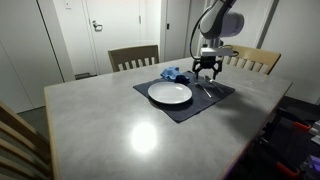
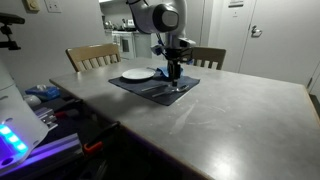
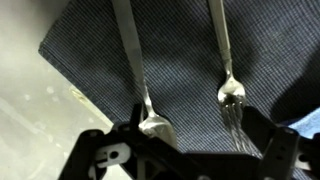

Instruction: Place the spoon on the white plate

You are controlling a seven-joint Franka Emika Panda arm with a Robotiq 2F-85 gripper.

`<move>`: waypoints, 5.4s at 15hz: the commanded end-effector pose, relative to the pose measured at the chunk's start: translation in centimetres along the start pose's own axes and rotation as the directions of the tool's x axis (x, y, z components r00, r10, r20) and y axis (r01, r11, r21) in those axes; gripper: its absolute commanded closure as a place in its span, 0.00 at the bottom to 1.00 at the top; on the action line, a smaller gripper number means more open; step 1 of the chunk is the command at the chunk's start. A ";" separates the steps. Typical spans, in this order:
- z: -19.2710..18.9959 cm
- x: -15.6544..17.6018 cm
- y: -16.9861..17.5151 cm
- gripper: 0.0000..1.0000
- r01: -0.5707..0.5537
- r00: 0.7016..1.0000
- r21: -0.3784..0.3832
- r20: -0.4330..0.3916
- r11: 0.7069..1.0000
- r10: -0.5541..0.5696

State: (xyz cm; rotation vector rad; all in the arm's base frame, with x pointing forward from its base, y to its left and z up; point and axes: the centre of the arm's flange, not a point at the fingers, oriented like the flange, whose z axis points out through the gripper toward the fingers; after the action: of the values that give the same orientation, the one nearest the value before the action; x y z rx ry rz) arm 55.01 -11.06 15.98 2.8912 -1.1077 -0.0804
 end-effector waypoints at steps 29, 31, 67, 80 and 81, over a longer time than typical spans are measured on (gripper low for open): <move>3.6 0.5 4.9 0.00 -0.061 0.988 0.051 0.142 0.997 0.053; 3.5 0.5 4.9 0.00 -0.061 0.989 0.051 0.141 0.997 0.053; 1.8 0.9 5.0 0.98 -0.057 0.993 0.073 0.108 0.996 0.049; -0.3 -0.3 6.8 0.98 0.119 0.989 0.071 0.085 0.990 -0.124; -0.7 -0.4 6.9 0.98 0.140 0.986 0.070 0.080 0.988 -0.145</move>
State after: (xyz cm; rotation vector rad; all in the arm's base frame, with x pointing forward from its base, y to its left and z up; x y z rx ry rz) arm 51.74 -15.62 15.18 3.0107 -1.0330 -0.1831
